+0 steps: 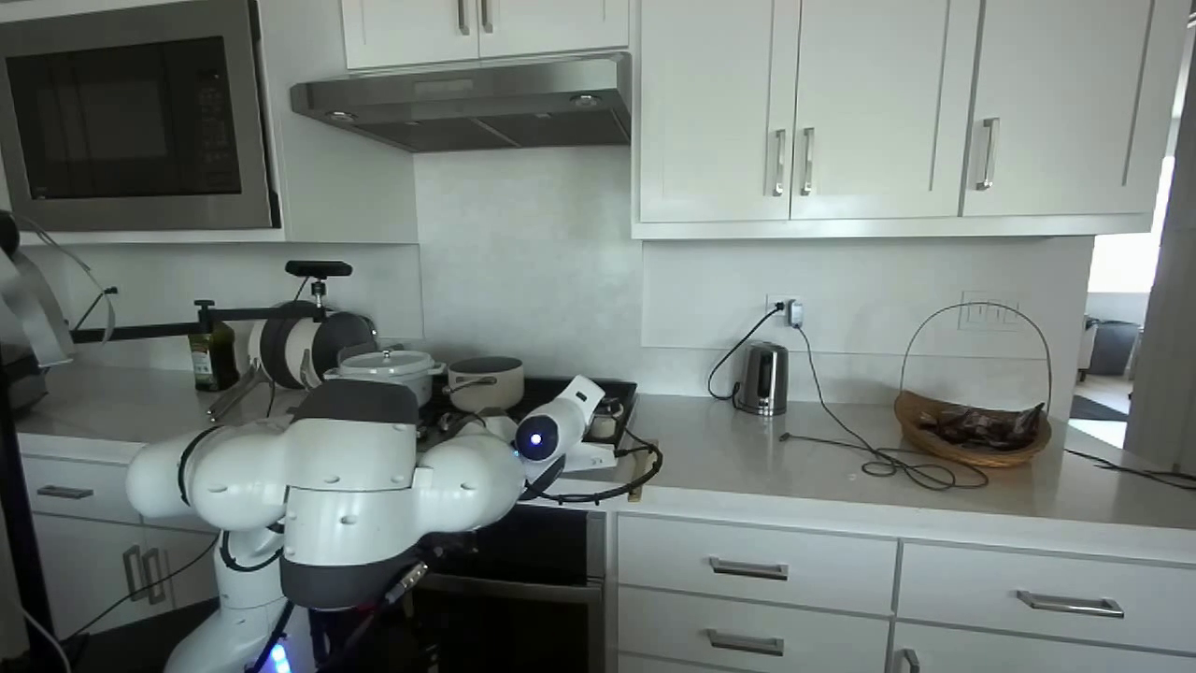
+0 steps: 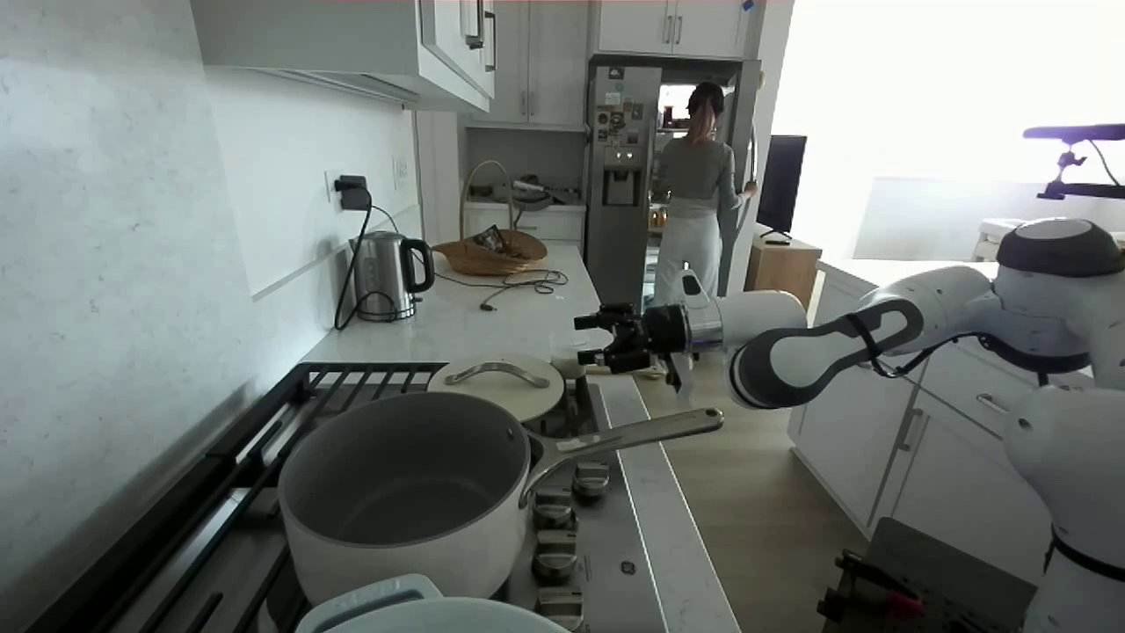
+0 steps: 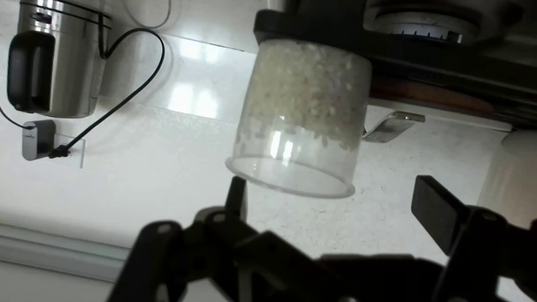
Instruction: Empty the cup into the pot
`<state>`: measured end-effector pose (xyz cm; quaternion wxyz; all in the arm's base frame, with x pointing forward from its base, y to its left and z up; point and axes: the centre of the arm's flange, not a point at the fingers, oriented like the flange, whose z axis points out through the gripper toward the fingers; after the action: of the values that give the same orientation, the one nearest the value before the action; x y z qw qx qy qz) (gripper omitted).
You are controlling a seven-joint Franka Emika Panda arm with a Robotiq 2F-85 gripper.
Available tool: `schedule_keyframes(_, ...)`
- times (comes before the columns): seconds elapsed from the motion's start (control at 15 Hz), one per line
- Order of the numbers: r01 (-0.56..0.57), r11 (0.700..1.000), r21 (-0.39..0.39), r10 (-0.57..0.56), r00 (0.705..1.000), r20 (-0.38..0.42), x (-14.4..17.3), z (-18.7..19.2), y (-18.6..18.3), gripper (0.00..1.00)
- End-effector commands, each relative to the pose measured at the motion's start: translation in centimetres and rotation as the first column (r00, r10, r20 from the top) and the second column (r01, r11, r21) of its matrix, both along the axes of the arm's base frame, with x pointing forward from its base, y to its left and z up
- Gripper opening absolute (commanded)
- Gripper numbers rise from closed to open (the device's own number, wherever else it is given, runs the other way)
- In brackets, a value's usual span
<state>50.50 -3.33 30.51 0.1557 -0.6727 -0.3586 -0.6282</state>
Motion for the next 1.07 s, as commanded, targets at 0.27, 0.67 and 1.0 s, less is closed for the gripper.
schedule_keyframes(0.27, 0.007, 1.000, -0.001, -0.007, 1.000, 0.025, 2.7, -1.1, -1.6, 1.00)
schedule_keyframes(0.67, -0.012, 1.000, 0.010, 0.012, 1.000, -0.019, 4.0, -2.4, -1.4, 1.00)
schedule_keyframes(1.0, -0.028, 0.999, 0.026, 0.029, 0.999, -0.038, 4.5, -3.0, -0.8, 1.00)
